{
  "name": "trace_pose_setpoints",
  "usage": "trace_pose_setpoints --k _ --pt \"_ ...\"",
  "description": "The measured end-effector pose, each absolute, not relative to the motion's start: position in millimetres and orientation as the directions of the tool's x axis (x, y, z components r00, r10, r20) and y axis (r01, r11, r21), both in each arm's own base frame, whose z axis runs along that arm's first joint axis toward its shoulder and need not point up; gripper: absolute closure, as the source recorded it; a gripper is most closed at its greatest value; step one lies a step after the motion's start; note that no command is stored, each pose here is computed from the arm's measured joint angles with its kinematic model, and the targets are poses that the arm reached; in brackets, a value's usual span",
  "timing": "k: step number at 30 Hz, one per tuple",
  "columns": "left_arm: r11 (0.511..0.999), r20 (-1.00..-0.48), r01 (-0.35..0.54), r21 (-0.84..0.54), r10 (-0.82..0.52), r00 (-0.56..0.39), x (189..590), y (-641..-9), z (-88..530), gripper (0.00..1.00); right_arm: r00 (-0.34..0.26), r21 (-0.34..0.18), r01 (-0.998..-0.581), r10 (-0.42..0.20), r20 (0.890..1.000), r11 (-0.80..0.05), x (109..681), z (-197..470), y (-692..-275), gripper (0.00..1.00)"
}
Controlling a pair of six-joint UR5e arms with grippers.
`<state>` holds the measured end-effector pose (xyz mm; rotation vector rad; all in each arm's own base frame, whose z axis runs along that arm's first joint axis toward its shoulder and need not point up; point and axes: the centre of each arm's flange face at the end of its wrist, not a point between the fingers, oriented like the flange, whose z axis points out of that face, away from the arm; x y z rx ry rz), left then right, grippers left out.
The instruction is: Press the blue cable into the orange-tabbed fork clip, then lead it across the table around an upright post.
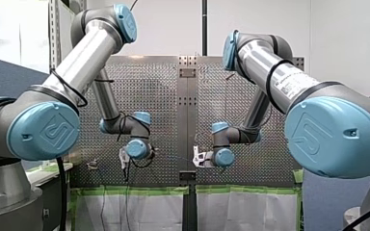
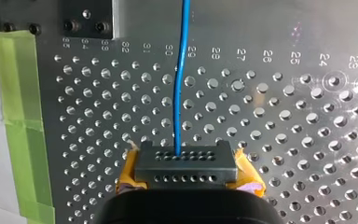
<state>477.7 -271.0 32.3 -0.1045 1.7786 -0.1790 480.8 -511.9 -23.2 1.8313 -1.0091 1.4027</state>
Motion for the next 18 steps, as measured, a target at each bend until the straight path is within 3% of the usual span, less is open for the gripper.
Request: trace_pose_setpoints --k 18 --pt "0.995 -0.963 -0.029 -0.093 -0.097 -0.252 510.2 -287.9 5.4 0.00 0.152 0.023 -0.849 -0.202 0.967 -0.527 481.9 -23.2 -510.7 1.00"
